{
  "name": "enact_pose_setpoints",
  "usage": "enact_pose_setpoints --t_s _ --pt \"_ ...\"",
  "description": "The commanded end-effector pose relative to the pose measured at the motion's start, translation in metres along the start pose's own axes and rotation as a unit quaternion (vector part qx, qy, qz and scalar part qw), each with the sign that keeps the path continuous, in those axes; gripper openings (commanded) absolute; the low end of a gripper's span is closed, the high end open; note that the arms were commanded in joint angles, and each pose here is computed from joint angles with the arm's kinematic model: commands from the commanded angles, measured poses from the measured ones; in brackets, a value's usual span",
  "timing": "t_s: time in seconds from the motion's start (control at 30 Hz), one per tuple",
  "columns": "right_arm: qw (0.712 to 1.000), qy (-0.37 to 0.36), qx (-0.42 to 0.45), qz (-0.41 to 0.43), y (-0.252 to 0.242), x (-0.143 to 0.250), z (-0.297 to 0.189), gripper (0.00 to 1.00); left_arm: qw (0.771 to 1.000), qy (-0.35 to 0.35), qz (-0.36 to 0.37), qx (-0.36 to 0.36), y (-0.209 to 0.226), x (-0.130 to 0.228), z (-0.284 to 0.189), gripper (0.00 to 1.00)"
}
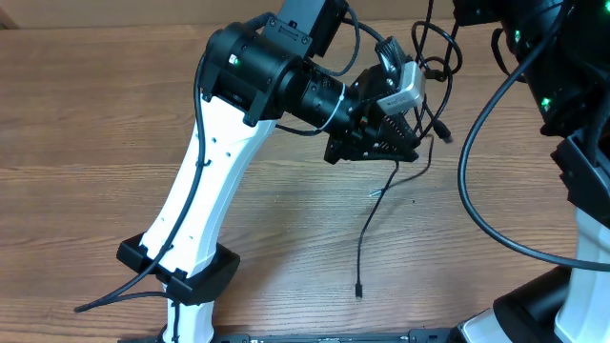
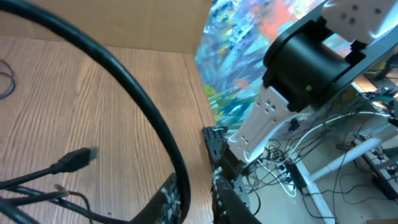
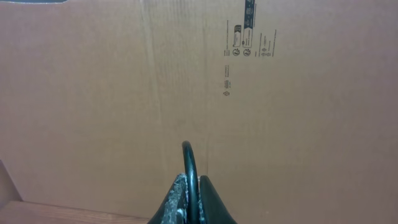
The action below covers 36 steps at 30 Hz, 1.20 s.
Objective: Untangle cables
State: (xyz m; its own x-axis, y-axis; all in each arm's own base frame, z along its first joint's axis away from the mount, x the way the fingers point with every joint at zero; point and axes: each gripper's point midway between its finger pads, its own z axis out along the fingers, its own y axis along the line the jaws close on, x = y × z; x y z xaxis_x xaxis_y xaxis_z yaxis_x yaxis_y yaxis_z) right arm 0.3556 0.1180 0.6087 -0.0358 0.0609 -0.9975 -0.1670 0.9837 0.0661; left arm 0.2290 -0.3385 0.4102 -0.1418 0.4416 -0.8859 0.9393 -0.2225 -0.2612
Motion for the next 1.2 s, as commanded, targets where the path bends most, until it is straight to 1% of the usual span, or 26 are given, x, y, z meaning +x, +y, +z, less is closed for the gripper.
enact_pose_setpoints --t_s 0.0,0.13,0.17,0.2,0.37,0.47,0.53,0.67,0.8,0.83,0.97,1.03,1.17 --pt "1.0 -0.015 0.007 0.002 -0.005 -0.01 -0.009 0.04 1.0 0.007 0.005 -0.007 0.002 0.002 0.002 0.09" --pt "1.0 -0.014 0.007 0.002 -0.006 -0.009 -0.009 0.04 1.0 0.019 0.014 -0.016 0.007 0.005 0.004 0.08" --pt "1.0 -0.014 0.007 0.002 -0.006 -0.009 -0.009 0.04 0.999 0.023 0.015 -0.018 0.008 0.007 0.006 0.05" --pt "1.0 -0.014 0.007 0.002 -0.006 -0.009 -0.009 0.04 0.999 0.026 0.014 -0.019 0.009 0.008 0.007 0.04" --pt "1.0 -0.012 0.007 0.001 -0.006 -0.008 -0.009 0.04 0.999 0.039 0.014 -0.021 0.01 0.012 0.014 0.04" --pt "0.999 -0.01 0.037 -0.004 -0.017 -0.007 -0.009 0.04 0.997 0.044 -0.028 -0.057 0.008 0.01 -0.002 0.04" --pt "0.998 -0.009 0.057 -0.004 -0.028 -0.007 -0.008 0.04 0.994 0.042 -0.04 -0.093 0.001 0.005 -0.022 0.04" --pt "0.996 -0.01 0.086 0.004 -0.051 -0.008 -0.007 0.04 0.979 0.008 -0.052 -0.199 -0.019 -0.012 -0.082 0.04" --pt "0.997 -0.013 0.079 0.016 -0.054 -0.009 -0.006 0.04 0.944 -0.028 -0.074 -0.32 -0.04 -0.015 -0.148 0.04" --pt "0.997 -0.015 0.072 0.017 -0.053 -0.01 -0.005 0.04 0.919 -0.044 -0.096 -0.38 -0.047 -0.011 -0.177 0.04" --pt "0.997 -0.01 0.075 0.015 -0.054 -0.008 -0.006 0.04 0.859 -0.067 -0.128 -0.492 -0.062 0.0 -0.229 0.04" --pt "0.997 -0.004 0.076 0.014 -0.054 -0.005 -0.005 0.04 0.833 -0.083 -0.132 -0.531 -0.077 0.002 -0.249 0.04" --pt "0.996 0.012 0.091 0.011 -0.064 0.004 0.0 0.04 0.796 -0.107 -0.134 -0.58 -0.102 0.003 -0.27 0.04"
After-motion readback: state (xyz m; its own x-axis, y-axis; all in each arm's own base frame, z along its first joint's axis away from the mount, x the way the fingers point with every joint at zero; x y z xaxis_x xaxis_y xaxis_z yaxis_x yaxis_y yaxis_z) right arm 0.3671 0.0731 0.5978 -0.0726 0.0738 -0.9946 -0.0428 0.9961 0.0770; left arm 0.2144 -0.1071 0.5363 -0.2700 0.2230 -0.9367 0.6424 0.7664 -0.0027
